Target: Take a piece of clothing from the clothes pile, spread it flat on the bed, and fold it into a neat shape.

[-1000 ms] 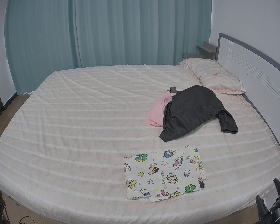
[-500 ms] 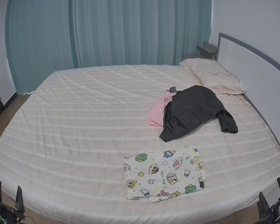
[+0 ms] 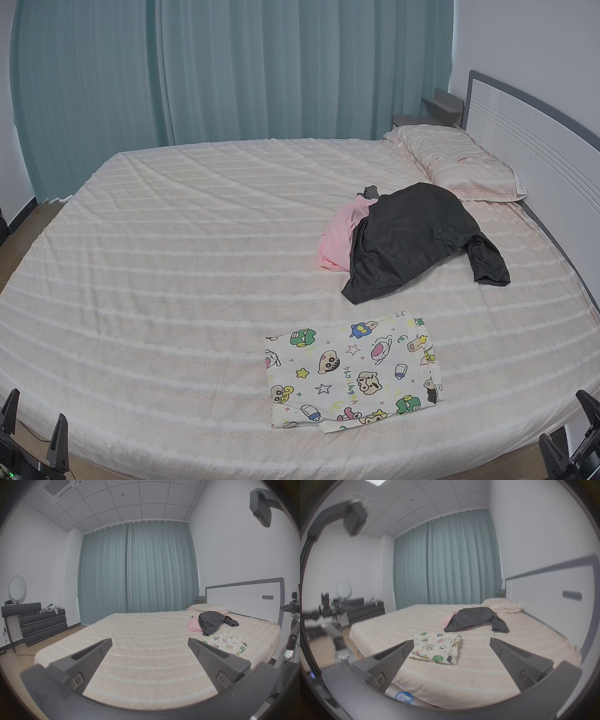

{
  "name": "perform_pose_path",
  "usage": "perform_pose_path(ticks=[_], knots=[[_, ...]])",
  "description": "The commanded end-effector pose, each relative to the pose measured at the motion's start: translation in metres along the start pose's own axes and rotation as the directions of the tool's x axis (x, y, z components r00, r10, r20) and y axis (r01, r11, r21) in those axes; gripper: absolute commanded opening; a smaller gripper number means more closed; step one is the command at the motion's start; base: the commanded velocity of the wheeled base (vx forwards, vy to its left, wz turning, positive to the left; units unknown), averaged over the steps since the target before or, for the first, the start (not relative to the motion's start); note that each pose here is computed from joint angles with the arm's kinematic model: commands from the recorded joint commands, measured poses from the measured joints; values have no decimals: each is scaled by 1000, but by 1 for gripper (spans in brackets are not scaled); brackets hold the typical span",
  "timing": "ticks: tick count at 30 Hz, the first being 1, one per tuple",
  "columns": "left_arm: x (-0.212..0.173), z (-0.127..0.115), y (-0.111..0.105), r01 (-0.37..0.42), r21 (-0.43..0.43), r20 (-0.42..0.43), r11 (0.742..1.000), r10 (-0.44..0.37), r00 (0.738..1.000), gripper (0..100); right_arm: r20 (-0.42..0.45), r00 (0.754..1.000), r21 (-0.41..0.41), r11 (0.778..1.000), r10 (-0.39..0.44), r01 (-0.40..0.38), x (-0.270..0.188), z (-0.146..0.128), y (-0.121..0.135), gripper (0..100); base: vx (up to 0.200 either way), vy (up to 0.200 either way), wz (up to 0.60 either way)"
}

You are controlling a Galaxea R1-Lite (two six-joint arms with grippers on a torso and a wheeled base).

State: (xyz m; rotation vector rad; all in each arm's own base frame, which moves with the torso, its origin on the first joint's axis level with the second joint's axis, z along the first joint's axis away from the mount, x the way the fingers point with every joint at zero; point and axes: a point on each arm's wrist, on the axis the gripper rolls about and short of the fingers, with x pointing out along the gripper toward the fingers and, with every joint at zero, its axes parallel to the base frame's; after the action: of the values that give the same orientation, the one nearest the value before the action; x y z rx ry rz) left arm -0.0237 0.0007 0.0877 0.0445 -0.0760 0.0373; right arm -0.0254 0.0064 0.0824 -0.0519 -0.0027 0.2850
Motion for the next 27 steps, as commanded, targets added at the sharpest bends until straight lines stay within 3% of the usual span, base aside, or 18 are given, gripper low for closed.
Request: perform_pose_path(ticks=[1,2,3,5,7,10,14,17,18,19,21,23,25,27], knots=[[0,-6,-1,24,-18,-14,1000,-24,1000,100,2,1000,162,987,6,-7,-1,1,0,100,0,0,0],[0,-6,-1,22,-30,-14,999,-22,1000,100,7,1000,201,979,-21,20,-1,1,0,100,0,0,0],[0,-6,-1,13,-31,-15,999,-13,1000,100,10,995,191,977,-103,99,-1,1,-2,100,0,0,0],[0,-6,0,-1,-10,-14,1000,1,1000,100,6,961,86,957,-277,276,-2,1,-6,100,0,0,0],[0,-6,0,-36,18,-16,999,36,999,100,13,929,2,929,-371,371,-2,1,-8,100,0,0,0],[0,-6,1,-68,30,-17,997,68,998,100,14,935,-19,935,-353,354,-2,1,-8,100,0,0,0],[0,-6,2,-83,17,-16,996,83,996,100,-14,977,26,977,-212,213,-2,0,-4,100,0,0,0],[0,-5,3,-159,27,-16,987,160,987,100,-10,968,31,968,-250,250,-2,0,-5,100,0,0,0],[-1,-5,6,-268,50,-20,962,269,963,100,-3,956,6,956,-295,295,-2,-1,-6,100,0,0,0],[-1,-5,7,-323,90,-19,942,326,945,100,20,949,-47,948,-315,315,-1,-1,-7,100,0,0,0],[-1,-5,7,-303,124,-18,945,307,952,100,32,951,-88,947,-308,309,1,-1,-7,100,0,0,0],[0,-5,5,-236,115,-15,965,239,971,100,17,955,-78,952,-295,296,2,0,-8,100,0,0,0],[0,-6,3,-135,51,-21,989,137,990,100,29,963,-52,961,-269,271,1,-1,-6,100,0,0,0],[0,-6,2,-119,32,-22,992,120,993,100,34,964,-39,963,-265,266,1,-1,-6,100,0,0,0]])
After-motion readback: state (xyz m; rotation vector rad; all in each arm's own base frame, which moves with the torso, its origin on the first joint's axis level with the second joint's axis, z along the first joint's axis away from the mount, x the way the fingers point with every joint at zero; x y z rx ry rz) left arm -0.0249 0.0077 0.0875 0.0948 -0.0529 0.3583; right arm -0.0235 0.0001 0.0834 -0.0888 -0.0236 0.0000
